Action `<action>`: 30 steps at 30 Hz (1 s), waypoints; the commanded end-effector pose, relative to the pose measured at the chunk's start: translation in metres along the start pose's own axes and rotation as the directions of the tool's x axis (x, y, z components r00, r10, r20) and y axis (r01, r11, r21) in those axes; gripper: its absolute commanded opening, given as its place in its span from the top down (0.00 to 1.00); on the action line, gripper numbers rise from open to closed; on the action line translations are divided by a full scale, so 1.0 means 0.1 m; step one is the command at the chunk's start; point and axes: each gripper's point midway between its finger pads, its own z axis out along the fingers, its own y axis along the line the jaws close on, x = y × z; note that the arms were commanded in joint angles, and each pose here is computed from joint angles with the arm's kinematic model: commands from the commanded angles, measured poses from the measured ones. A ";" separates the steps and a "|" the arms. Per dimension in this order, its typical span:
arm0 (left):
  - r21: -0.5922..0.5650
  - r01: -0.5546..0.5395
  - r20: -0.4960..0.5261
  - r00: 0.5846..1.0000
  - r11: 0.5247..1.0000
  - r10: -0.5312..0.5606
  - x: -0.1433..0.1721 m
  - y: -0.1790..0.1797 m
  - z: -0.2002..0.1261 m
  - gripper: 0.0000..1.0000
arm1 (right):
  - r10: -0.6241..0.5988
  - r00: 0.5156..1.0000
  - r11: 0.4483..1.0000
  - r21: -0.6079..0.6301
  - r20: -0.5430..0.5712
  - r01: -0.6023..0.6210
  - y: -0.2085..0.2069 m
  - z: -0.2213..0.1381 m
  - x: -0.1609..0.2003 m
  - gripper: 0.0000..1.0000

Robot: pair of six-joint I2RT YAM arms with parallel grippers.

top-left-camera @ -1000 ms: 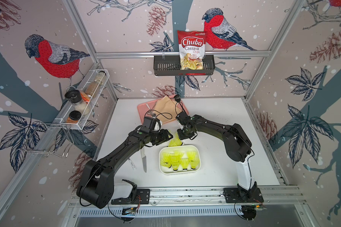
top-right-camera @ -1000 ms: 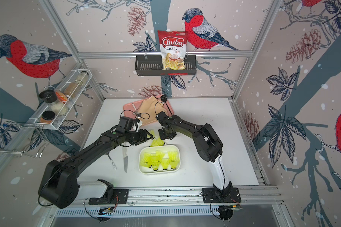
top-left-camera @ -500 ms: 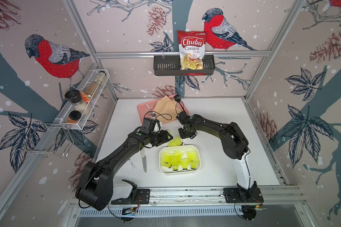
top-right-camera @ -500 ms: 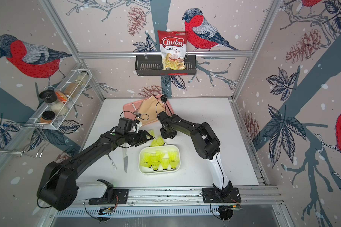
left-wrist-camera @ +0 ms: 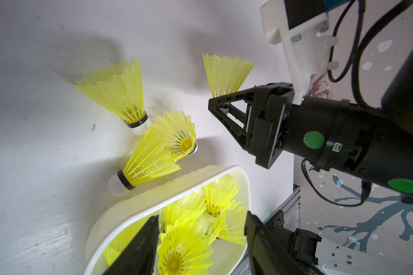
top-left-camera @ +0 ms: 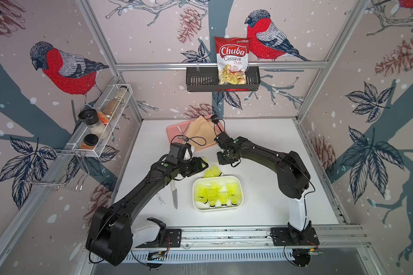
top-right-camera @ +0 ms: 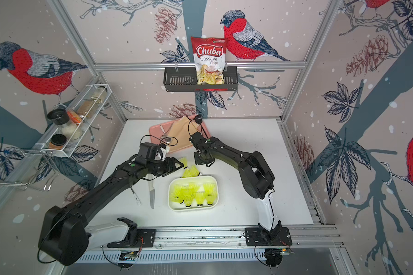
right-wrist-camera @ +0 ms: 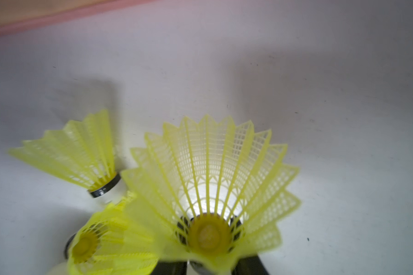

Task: Put the shuttlecocks into the storage box
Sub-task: Pick up the shuttlecock at the center of the board, then place the shuttlecock in the storage box.

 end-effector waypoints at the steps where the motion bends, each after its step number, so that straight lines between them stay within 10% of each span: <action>1: -0.036 0.007 0.047 0.999 0.999 -0.005 0.00 0.01 -0.19 0.39 | 0.006 0.999 1.000 0.015 0.037 -0.006 0.11 -0.27 0.01 0.74; 12: -0.055 0.021 0.177 0.984 0.998 -0.011 0.35 0.06 -0.87 0.40 | -0.086 0.993 0.994 -0.065 0.087 0.092 1.09 -0.90 0.52 0.74; 30: -0.040 0.070 0.157 0.986 0.997 -0.063 0.96 0.30 -1.18 0.40 | -0.129 0.990 0.986 -0.102 0.050 0.133 1.63 -0.93 1.15 0.74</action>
